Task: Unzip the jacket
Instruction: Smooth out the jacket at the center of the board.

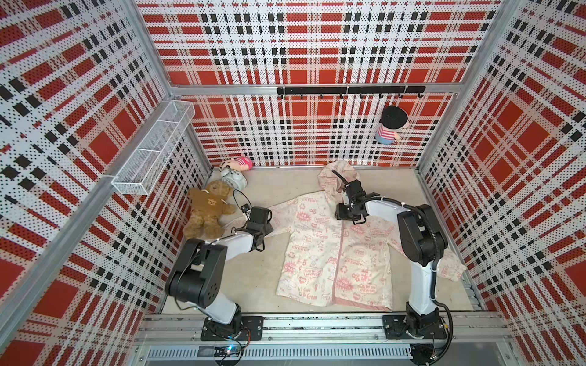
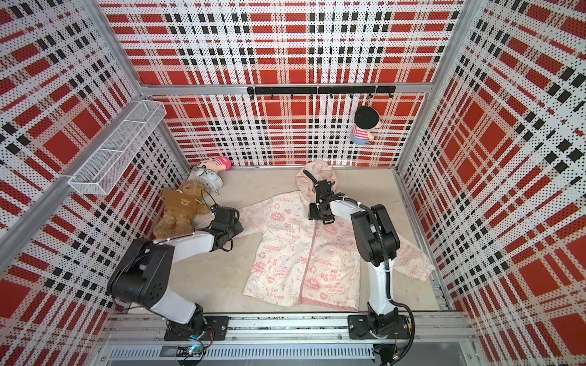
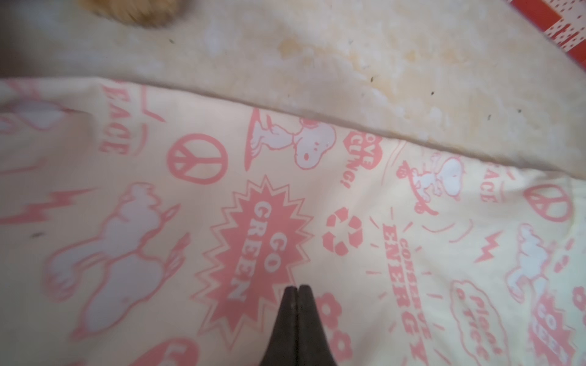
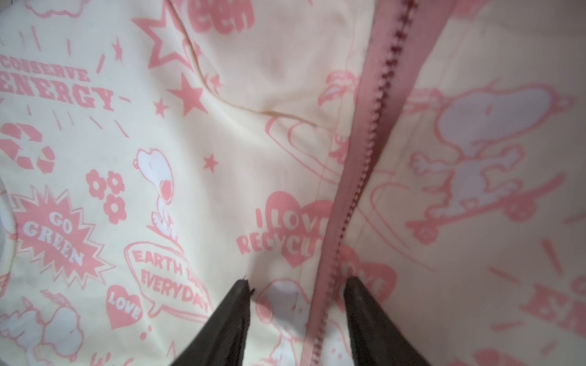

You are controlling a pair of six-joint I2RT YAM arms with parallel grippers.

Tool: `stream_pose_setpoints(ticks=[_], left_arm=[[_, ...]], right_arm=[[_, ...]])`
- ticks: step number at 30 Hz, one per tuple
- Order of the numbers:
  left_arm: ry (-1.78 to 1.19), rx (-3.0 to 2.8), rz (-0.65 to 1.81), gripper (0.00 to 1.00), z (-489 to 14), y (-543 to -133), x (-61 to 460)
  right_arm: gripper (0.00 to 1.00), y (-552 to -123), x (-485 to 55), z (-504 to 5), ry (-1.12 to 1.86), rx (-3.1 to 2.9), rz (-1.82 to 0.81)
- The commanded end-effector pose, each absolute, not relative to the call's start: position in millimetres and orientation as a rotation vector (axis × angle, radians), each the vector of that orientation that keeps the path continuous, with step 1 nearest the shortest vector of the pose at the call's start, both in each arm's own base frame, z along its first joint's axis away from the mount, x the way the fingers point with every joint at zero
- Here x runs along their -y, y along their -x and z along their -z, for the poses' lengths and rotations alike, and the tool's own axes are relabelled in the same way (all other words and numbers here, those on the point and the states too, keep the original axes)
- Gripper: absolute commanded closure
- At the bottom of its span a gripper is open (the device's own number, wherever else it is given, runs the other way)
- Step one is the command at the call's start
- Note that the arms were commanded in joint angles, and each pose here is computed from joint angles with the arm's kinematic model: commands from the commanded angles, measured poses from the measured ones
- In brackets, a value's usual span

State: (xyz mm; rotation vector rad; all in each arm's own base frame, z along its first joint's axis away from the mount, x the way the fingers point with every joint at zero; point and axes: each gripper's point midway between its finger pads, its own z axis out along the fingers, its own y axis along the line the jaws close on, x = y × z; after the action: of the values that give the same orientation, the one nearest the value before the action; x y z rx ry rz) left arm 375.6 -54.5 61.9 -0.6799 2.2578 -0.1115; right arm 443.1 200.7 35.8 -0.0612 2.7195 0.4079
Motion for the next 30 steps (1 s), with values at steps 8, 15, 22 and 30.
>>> stream_pose_setpoints(ticks=[8, 15, 22, 30], left_arm=[[0.532, -1.890, 0.304, 0.28, -212, -426, 84], [0.380, -2.049, 0.408, 0.33, -187, -506, 157], [0.200, -2.061, 0.575, 0.33, -175, -543, 244], [0.325, -2.136, 0.694, 0.47, -116, -566, 265]], right_arm=[[0.35, -562, -182, -158, 0.044, -2.401, -0.465], [0.41, -623, -183, -123, -0.024, -2.392, -0.603], [0.35, -633, -173, -80, -0.067, -2.442, -0.615], [0.66, -625, -132, -33, -0.178, -2.581, -0.365]])
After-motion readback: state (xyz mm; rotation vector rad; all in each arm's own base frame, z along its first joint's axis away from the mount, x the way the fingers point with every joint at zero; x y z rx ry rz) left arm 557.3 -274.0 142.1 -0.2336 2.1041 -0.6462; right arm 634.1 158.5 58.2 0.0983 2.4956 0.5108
